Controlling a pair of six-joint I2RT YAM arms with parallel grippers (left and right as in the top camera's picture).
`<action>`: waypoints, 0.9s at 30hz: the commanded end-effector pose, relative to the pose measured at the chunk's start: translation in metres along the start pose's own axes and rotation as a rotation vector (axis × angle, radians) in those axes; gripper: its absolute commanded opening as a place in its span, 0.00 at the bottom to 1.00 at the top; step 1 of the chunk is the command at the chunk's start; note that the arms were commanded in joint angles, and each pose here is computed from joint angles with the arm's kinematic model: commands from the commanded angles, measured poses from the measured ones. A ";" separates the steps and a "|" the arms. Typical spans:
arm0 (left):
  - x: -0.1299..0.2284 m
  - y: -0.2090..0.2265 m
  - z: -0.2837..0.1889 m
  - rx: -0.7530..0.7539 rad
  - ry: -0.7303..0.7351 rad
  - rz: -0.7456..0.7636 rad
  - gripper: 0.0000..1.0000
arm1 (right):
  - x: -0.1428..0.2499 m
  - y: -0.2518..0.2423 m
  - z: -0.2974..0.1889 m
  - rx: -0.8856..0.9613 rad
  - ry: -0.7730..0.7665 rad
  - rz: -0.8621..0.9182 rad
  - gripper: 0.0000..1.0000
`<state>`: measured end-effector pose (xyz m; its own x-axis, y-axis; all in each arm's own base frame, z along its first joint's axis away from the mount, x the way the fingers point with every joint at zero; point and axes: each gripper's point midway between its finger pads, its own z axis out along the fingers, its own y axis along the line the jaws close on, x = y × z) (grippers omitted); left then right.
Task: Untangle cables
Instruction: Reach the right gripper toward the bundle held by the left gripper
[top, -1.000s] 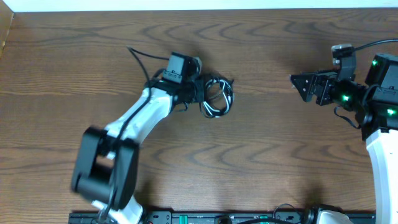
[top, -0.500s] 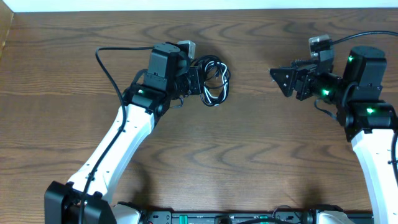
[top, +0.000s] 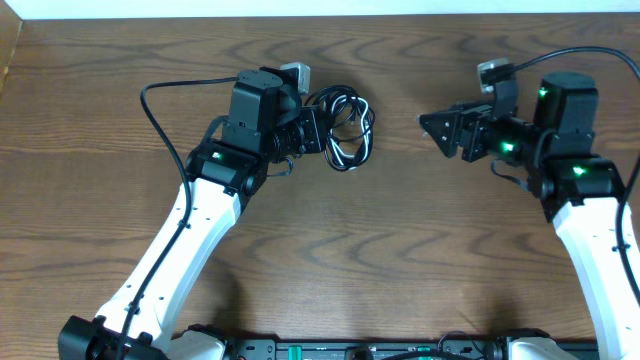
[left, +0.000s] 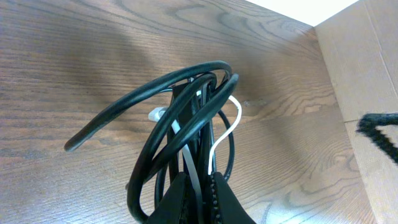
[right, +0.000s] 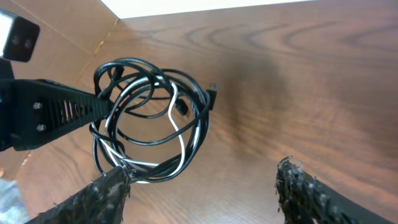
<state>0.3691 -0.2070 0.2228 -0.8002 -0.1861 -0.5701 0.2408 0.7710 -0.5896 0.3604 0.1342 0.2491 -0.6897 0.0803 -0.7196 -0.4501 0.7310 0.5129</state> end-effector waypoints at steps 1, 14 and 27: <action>-0.008 -0.012 -0.008 0.035 -0.022 0.010 0.08 | 0.002 0.007 0.009 -0.024 0.024 0.043 0.72; -0.006 -0.016 -0.008 0.059 -0.007 -0.023 0.08 | 0.013 0.021 0.063 -0.101 0.069 0.000 0.69; 0.004 -0.031 -0.009 0.144 0.052 -0.053 0.08 | 0.021 0.028 0.111 -0.150 0.071 -0.066 0.51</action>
<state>0.3571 -0.2206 0.2275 -0.8430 -0.1893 -0.5036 0.2436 0.7003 -0.6710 0.3946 0.2249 0.1949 -0.6961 -0.0110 -0.7178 -0.5648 0.6257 0.5381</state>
